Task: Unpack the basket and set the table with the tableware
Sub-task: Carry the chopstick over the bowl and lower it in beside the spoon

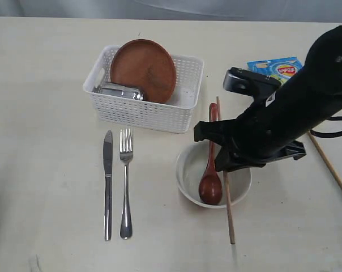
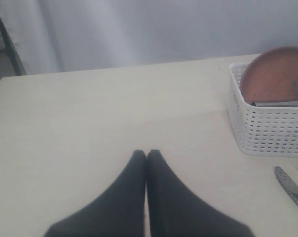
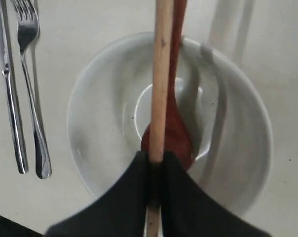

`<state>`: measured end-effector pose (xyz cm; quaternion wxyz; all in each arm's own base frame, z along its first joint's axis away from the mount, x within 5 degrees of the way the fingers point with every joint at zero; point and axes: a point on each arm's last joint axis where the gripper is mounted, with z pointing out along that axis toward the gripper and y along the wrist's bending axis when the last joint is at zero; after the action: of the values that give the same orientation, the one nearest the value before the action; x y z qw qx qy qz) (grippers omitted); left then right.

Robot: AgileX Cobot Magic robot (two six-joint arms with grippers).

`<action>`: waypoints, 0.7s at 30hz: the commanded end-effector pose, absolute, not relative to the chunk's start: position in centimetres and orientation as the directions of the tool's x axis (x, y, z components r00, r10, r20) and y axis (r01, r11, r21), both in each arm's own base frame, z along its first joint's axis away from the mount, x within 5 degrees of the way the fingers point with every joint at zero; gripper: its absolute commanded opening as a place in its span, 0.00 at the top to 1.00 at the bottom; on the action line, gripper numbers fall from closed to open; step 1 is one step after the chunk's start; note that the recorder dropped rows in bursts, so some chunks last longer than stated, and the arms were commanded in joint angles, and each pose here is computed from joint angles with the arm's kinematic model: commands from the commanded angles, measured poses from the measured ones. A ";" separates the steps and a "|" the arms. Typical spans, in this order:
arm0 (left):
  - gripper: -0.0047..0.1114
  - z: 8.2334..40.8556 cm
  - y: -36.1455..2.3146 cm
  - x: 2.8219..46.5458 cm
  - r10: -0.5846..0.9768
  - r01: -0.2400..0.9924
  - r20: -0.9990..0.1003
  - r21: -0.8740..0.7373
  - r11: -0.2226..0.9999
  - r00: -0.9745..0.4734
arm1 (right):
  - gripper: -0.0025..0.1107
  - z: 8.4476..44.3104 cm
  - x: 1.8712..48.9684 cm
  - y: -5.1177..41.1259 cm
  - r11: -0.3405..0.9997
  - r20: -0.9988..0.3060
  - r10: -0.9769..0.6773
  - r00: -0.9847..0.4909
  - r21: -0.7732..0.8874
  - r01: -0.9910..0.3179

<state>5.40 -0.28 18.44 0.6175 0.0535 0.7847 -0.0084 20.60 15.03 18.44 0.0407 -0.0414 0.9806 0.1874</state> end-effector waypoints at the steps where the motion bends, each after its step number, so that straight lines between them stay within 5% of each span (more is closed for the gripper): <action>1: 0.96 18.5 -0.3 5.4 0.076 0.100 -0.972 0.055 0.994 -0.221 | 0.98 17.8 20.9 15.1 0.931 -0.062 0.000 -0.998 0.364 -0.023; 21: 0.96 18.5 -0.3 5.4 0.076 0.100 -0.972 0.055 0.994 -0.221 | 0.98 17.3 20.6 15.1 0.937 0.009 0.075 -0.997 0.341 0.073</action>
<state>5.40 -0.28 18.44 0.6175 0.0535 0.7847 -0.0084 20.79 14.93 17.35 0.0111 0.0409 0.9854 0.1649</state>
